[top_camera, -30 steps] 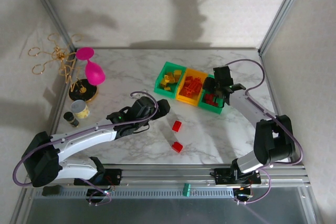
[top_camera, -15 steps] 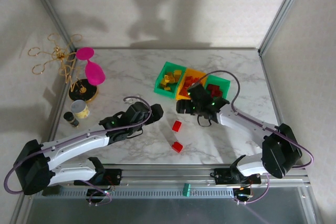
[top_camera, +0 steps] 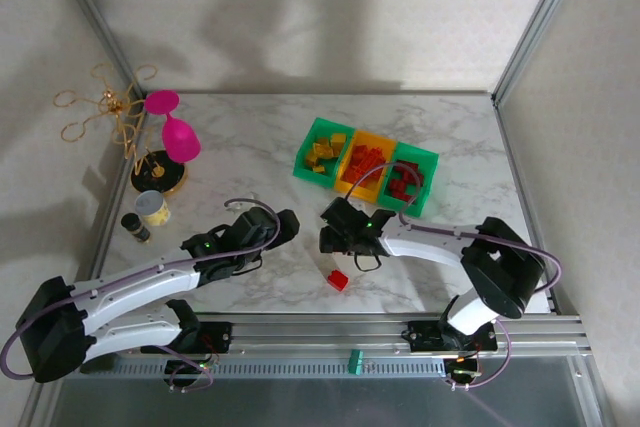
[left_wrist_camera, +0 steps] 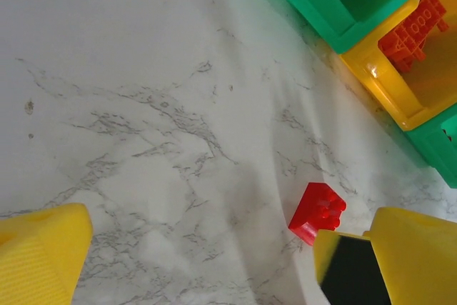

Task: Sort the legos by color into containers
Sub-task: Pick up the lego from the center of the table.

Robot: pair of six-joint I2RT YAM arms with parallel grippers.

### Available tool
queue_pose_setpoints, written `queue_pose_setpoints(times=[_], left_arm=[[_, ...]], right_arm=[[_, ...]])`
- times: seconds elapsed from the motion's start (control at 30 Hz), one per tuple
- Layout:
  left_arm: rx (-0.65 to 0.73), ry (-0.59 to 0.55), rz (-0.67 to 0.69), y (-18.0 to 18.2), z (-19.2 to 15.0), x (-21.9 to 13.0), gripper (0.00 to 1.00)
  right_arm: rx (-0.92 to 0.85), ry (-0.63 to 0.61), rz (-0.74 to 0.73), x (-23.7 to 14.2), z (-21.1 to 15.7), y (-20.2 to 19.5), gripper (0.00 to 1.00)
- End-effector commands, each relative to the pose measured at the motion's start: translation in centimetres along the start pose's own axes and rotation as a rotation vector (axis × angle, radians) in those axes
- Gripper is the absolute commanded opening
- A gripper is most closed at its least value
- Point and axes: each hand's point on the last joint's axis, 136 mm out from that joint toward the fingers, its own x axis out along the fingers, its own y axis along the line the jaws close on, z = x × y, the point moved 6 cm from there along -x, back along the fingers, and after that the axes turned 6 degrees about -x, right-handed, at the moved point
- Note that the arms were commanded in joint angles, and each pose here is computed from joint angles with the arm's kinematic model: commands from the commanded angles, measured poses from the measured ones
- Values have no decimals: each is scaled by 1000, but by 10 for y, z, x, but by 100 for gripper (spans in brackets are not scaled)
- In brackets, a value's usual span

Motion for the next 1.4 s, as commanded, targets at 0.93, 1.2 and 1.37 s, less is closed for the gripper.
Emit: queue_pose_setpoints(times=[0.93, 1.2, 1.37], left_arm=[[-18, -44, -4, -6, 8, -6, 100], [-17, -13, -57, -20, 6, -4, 100], [21, 28, -115, -47, 6, 1, 100]], right_arm=[[-20, -80, -65, 20, 20, 13, 37], [14, -144, -15, -8, 37, 9, 33], [65, -225, 19, -36, 62, -10, 33]])
